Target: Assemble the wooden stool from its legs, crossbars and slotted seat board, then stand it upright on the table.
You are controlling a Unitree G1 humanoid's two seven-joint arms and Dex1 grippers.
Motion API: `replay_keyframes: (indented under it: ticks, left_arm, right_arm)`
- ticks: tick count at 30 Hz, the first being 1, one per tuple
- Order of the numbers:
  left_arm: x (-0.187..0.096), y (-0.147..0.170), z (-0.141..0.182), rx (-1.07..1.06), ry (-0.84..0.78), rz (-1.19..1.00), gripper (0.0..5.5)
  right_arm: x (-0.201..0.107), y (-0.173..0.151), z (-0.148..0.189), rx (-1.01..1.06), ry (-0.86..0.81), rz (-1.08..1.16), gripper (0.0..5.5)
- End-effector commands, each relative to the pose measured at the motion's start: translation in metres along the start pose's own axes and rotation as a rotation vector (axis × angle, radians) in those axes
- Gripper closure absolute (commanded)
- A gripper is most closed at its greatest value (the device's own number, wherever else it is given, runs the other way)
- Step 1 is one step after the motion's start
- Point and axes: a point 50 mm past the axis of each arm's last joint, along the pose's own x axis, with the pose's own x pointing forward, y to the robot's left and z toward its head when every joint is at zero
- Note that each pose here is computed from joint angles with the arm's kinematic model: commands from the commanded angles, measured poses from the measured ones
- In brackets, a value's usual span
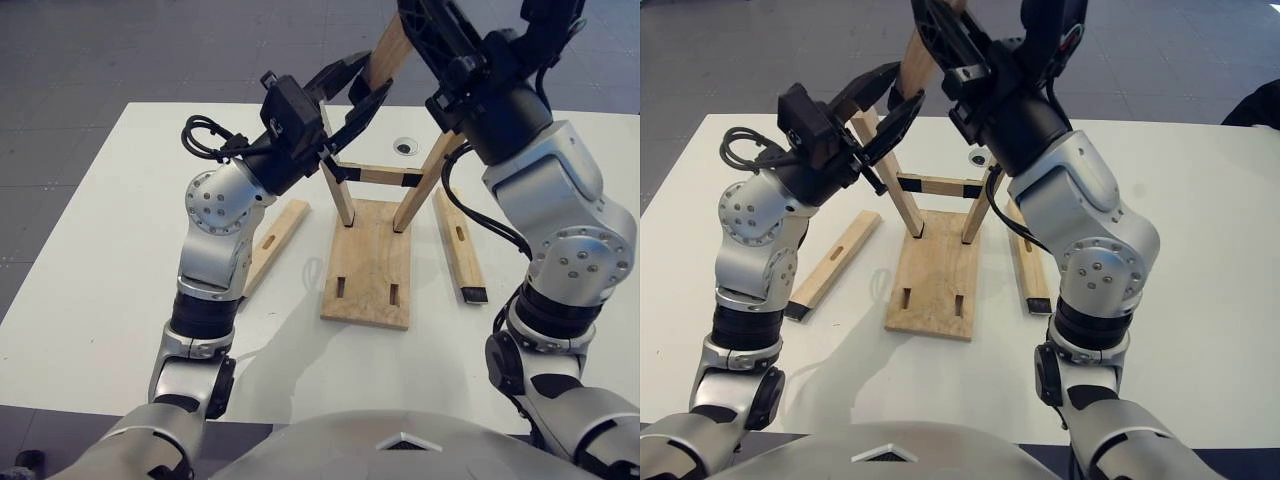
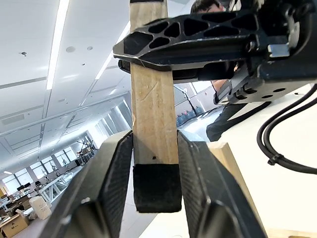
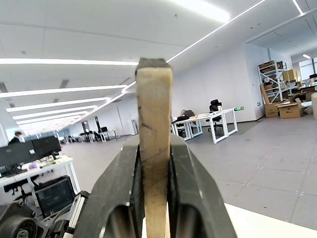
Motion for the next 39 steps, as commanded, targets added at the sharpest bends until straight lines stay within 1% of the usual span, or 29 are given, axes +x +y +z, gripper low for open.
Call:
replay_keyframes:
  ticks: [1, 4, 6, 10, 12, 13, 15, 16, 18, 20, 22, 23, 26, 31, 34, 39]
  left_arm:
    - [-0.004, -0.003, 0.005, 0.108, 0.001, -0.034, 3.55]
    - [-0.010, -0.005, 0.003, 0.165, 0.012, -0.060, 3.11]
    - [-0.018, -0.005, 0.001, 0.174, 0.035, -0.060, 3.07]
    - [-0.044, -0.004, -0.007, 0.160, 0.123, -0.010, 3.07]
    - [-0.059, -0.002, -0.013, 0.135, 0.176, 0.066, 3.07]
    - [-0.066, -0.003, -0.017, 0.117, 0.197, 0.086, 3.07]
    - [-0.082, -0.012, -0.024, 0.058, 0.249, 0.121, 3.07]
    - [-0.088, -0.017, -0.029, 0.044, 0.277, 0.113, 3.07]
    - [-0.095, -0.020, -0.035, 0.034, 0.315, 0.111, 3.07]
    - [-0.097, -0.018, -0.041, 0.039, 0.343, 0.119, 3.07]
    - [-0.098, -0.017, -0.046, 0.054, 0.366, 0.132, 3.07]
    - [-0.097, -0.017, -0.049, 0.054, 0.374, 0.141, 3.07]
    - [-0.098, -0.022, -0.056, 0.050, 0.401, 0.156, 3.07]
    - [-0.100, -0.025, -0.065, 0.030, 0.434, 0.201, 3.07]
    - [-0.099, -0.030, -0.066, 0.021, 0.433, 0.198, 3.07]
    - [-0.100, -0.032, -0.065, 0.021, 0.434, 0.190, 3.07]
  right_arm:
    - [-0.003, -0.005, -0.004, 0.040, -0.005, -0.053, 5.10]
    - [-0.004, -0.009, -0.001, 0.173, -0.067, -0.082, 5.10]
    - [-0.007, -0.014, 0.000, 0.246, -0.089, -0.103, 5.10]
    - [-0.023, -0.024, 0.012, 0.234, -0.096, -0.146, 5.10]
    - [-0.042, -0.024, 0.028, 0.210, -0.112, -0.153, 5.10]
    - [-0.055, -0.018, 0.033, 0.209, -0.090, -0.116, 5.10]
    - [-0.084, -0.004, 0.029, 0.216, 0.028, -0.022, 5.10]
    - [-0.099, 0.002, 0.023, 0.209, 0.116, 0.009, 5.10]
    - [-0.121, 0.004, 0.010, 0.201, 0.273, -0.009, 5.10]
    - [-0.141, -0.014, -0.008, 0.141, 0.415, -0.144, 5.10]
    - [-0.152, -0.039, -0.022, 0.057, 0.473, -0.318, 5.10]
    - [-0.154, -0.050, -0.028, 0.022, 0.458, -0.408, 5.10]
    - [-0.153, -0.067, -0.045, -0.047, 0.394, -0.570, 5.10]
    - [-0.150, -0.093, -0.063, -0.071, 0.250, -0.791, 5.10]
    - [-0.149, -0.104, -0.069, -0.091, 0.212, -0.852, 5.10]
    - [-0.141, -0.108, -0.083, -0.071, 0.209, -0.839, 5.10]
